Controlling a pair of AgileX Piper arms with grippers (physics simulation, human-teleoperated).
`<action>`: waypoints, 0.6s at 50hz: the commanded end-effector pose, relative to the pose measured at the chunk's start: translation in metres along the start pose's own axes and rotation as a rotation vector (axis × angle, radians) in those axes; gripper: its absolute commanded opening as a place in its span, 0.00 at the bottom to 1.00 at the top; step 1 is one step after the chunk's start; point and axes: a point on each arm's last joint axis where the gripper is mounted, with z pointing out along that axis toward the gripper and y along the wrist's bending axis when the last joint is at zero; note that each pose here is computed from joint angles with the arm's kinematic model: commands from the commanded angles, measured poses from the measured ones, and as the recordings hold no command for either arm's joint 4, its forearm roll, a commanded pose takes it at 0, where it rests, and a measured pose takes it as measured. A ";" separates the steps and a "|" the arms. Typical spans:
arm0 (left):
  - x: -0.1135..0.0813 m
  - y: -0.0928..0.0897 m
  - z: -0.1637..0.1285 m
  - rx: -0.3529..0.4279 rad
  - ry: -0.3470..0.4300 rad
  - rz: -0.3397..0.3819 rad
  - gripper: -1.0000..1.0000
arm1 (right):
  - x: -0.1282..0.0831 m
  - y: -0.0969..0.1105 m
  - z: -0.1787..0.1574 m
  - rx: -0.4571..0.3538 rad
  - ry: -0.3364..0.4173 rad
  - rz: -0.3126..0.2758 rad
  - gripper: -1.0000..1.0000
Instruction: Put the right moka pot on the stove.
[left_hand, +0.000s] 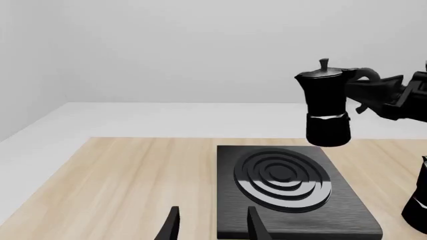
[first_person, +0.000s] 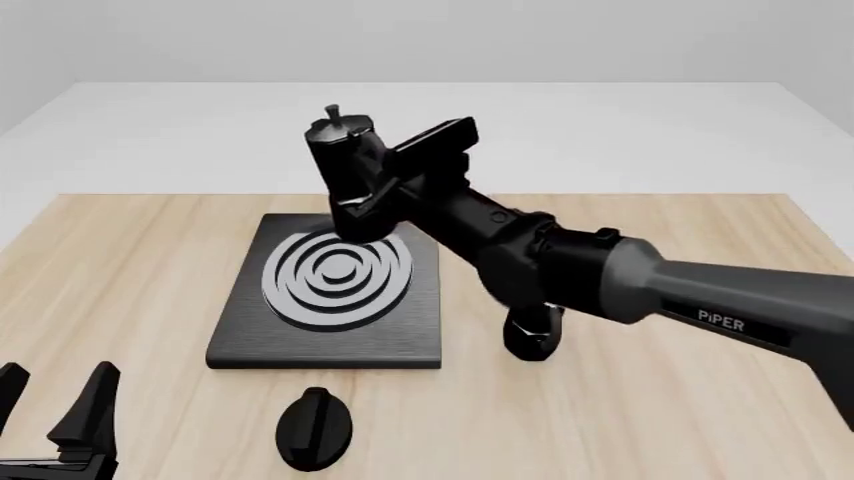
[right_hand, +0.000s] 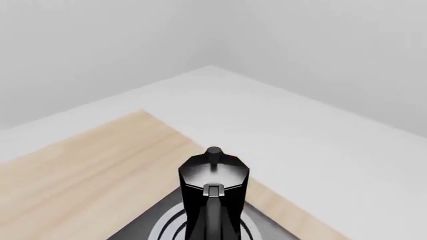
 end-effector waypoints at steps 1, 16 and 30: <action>0.000 0.000 0.000 0.000 0.000 0.000 1.00 | -0.010 0.009 0.019 -0.020 -0.050 0.026 0.00; 0.000 0.000 0.000 0.000 0.000 0.000 1.00 | 0.011 0.004 0.033 -0.007 -0.054 0.092 0.00; 0.000 0.000 0.000 0.000 0.000 0.000 1.00 | 0.032 0.010 0.042 -0.019 -0.035 0.122 0.00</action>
